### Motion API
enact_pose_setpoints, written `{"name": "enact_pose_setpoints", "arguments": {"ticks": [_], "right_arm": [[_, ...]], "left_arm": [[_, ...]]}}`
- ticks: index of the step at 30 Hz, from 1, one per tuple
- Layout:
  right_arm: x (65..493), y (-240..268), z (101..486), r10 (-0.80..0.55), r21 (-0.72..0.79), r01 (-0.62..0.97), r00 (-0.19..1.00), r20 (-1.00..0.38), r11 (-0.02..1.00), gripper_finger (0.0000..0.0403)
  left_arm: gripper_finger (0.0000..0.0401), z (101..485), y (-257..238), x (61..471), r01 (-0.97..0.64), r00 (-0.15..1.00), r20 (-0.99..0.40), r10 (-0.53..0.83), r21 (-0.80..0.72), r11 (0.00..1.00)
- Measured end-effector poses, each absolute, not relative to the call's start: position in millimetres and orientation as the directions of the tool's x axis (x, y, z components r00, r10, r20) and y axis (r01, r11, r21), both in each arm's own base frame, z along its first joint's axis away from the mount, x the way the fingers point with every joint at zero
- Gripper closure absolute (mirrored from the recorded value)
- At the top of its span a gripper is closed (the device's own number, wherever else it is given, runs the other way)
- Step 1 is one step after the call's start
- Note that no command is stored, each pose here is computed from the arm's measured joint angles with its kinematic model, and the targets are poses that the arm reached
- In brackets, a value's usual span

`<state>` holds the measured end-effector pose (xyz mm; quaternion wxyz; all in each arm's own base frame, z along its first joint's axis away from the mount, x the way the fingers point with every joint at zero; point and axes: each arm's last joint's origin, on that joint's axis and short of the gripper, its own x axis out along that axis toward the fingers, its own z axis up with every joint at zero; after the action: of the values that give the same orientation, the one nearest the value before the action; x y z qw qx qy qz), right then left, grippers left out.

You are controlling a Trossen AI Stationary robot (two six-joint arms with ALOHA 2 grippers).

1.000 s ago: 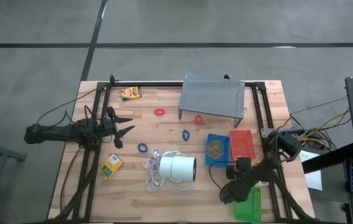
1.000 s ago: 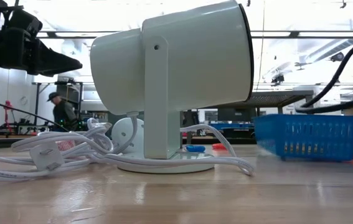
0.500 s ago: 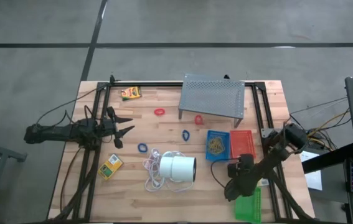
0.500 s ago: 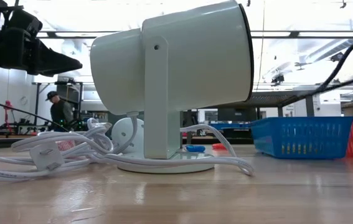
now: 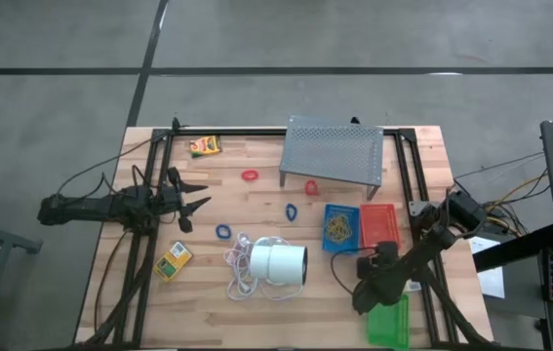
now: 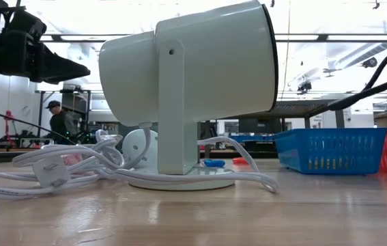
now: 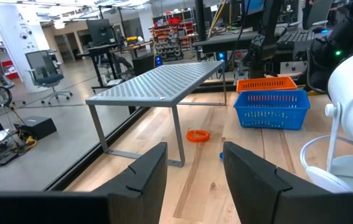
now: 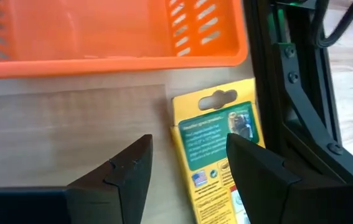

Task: Pick & Place Office Desk Supplies
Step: Put the yellow box of crayons into the orange bin

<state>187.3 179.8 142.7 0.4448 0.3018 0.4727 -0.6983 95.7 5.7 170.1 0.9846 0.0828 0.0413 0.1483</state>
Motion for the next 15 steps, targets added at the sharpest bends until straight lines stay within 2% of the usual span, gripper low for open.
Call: {"name": "enact_pose_setpoints", "arguments": {"ticks": [15], "right_arm": [[178.3,173.2,125.9,-0.314,-0.407,0.897,-0.441,-0.841,-0.169,0.0211]], "left_arm": [[0.0242,170.1,5.7,95.6,-0.285,0.953,-0.057,0.299,0.175,0.942]]}}
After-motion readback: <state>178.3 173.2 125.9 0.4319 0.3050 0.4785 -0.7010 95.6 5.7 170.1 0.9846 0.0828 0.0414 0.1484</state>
